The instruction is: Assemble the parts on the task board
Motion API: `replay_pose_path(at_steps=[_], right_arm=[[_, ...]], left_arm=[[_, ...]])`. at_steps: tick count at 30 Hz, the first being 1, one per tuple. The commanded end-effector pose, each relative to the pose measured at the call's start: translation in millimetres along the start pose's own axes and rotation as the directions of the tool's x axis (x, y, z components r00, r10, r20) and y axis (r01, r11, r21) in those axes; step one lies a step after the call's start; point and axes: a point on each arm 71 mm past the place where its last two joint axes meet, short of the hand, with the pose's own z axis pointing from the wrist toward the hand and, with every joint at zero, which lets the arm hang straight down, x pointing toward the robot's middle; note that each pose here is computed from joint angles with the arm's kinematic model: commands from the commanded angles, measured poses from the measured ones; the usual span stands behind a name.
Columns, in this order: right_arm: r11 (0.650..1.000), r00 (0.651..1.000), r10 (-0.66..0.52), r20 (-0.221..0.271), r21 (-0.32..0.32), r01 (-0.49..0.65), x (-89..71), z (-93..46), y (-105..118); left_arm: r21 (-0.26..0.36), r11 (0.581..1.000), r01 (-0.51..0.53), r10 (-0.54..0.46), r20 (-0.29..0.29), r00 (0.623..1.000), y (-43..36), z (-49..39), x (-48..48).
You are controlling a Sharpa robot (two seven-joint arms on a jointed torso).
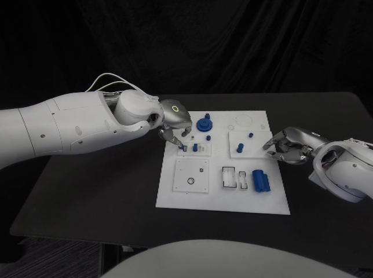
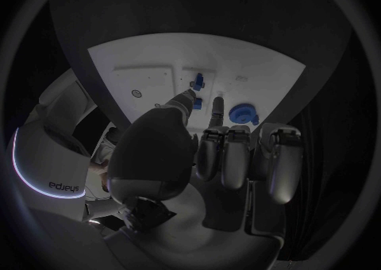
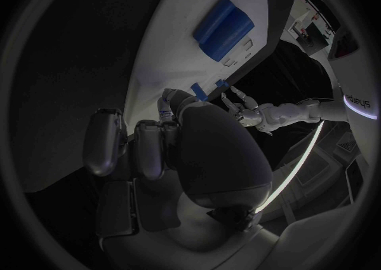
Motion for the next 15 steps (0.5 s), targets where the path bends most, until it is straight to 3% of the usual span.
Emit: replay_pose_path(at_steps=[1,15], right_arm=[[1.0,1.0,0.001,0.009,-0.009,-0.001,-0.2,-0.2,1.1],[1.0,1.0,0.011,0.007,-0.006,-0.011,-0.1,0.5,0.6]], left_arm=[[0.025,1.0,0.002,-0.001,-0.025,1.0,-2.5,0.9,1.6],[0.042,0.999,0.01,-0.008,-0.049,0.999,-6.2,4.9,5.3]])
